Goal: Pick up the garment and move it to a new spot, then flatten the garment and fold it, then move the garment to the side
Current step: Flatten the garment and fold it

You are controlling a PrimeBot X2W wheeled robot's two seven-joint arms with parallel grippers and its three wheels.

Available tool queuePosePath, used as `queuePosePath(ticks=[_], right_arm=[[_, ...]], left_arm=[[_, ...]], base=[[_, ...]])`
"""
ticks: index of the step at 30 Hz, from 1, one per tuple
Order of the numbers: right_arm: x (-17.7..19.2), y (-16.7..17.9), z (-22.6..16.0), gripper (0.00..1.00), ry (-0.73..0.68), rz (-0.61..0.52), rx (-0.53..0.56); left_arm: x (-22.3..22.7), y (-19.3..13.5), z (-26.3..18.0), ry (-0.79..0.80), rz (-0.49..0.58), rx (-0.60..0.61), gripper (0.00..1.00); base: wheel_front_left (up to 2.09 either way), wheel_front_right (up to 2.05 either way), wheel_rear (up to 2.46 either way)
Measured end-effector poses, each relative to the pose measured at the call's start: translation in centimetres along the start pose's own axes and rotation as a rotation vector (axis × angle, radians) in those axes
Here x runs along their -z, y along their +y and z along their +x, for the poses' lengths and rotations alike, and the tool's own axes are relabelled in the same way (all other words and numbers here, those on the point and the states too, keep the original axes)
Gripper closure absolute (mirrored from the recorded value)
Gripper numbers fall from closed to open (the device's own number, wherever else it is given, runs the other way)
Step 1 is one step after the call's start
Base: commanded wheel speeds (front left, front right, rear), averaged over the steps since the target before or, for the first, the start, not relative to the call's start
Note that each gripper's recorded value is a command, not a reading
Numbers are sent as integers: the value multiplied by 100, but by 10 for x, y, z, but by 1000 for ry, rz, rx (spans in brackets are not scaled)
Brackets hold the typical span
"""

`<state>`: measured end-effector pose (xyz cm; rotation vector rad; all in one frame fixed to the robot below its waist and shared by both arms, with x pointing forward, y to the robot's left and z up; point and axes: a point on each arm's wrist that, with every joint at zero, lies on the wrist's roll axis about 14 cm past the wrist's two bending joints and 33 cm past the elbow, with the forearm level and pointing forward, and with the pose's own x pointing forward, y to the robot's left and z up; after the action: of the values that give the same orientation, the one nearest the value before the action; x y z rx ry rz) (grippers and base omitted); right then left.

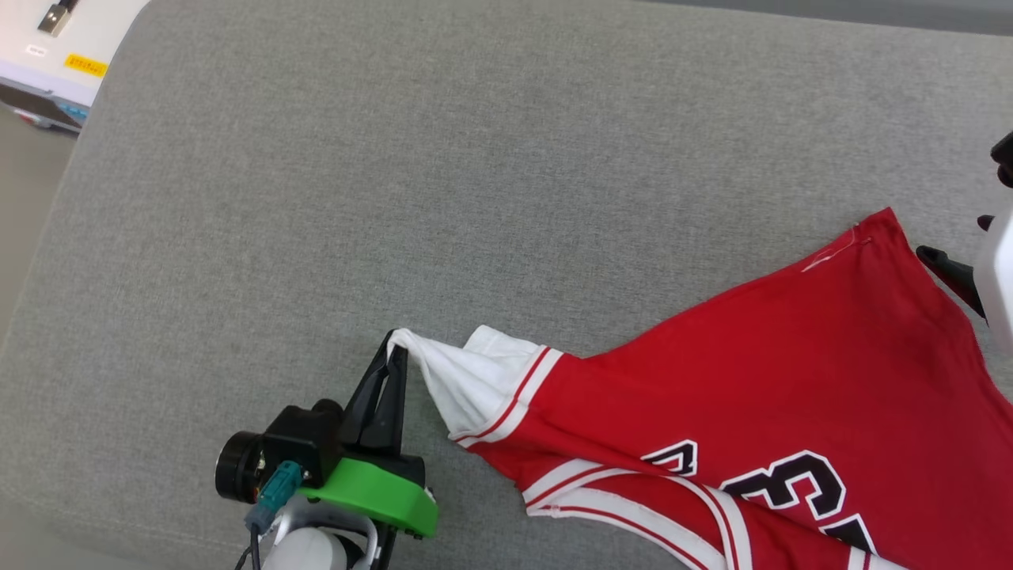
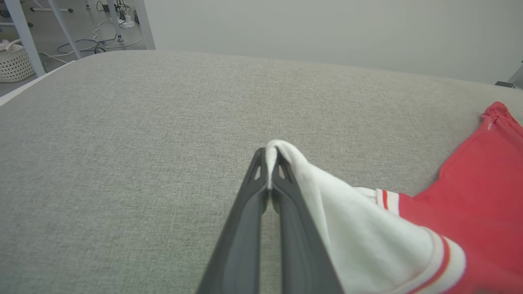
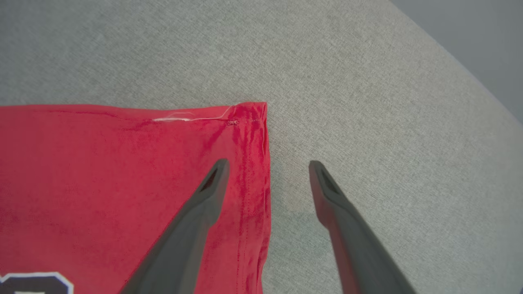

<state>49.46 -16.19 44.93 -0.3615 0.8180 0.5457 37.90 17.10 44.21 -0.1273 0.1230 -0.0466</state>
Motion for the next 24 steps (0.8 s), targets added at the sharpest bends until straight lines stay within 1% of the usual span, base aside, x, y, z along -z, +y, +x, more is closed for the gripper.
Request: queuePosePath(ticks=[5, 8, 14, 15, 16, 17, 19, 24], right_arm=[[12, 6, 42, 0, 109, -4, -39], [26, 15, 67, 0, 162, -1, -68], [45, 20, 92, 0, 234, -14, -97], [46, 20, 92, 11, 240, -5, -106], [46, 21, 92, 67, 241, 2, -113], [45, 21, 91, 100, 237, 8, -116], [44, 21, 90, 100, 224, 13, -117], [30, 17, 79, 100, 111, 50, -98]], left_arm=[[3, 1, 5, 6, -6, -16, 100], [7, 6, 7, 19, -5, -31, 100], [13, 14, 7, 39, 5, -55, 100], [13, 16, 6, 41, 6, -60, 100], [13, 17, 5, 42, 6, -63, 100], [13, 17, 5, 41, 6, -66, 100], [12, 18, 5, 38, 7, -69, 100], [4, 15, 4, 12, 7, -56, 100]], base=[[0, 0, 0], [0, 0, 0], [0, 0, 0], [0, 0, 0], [0, 0, 0], [0, 0, 0], [0, 0, 0], [0, 0, 0]])
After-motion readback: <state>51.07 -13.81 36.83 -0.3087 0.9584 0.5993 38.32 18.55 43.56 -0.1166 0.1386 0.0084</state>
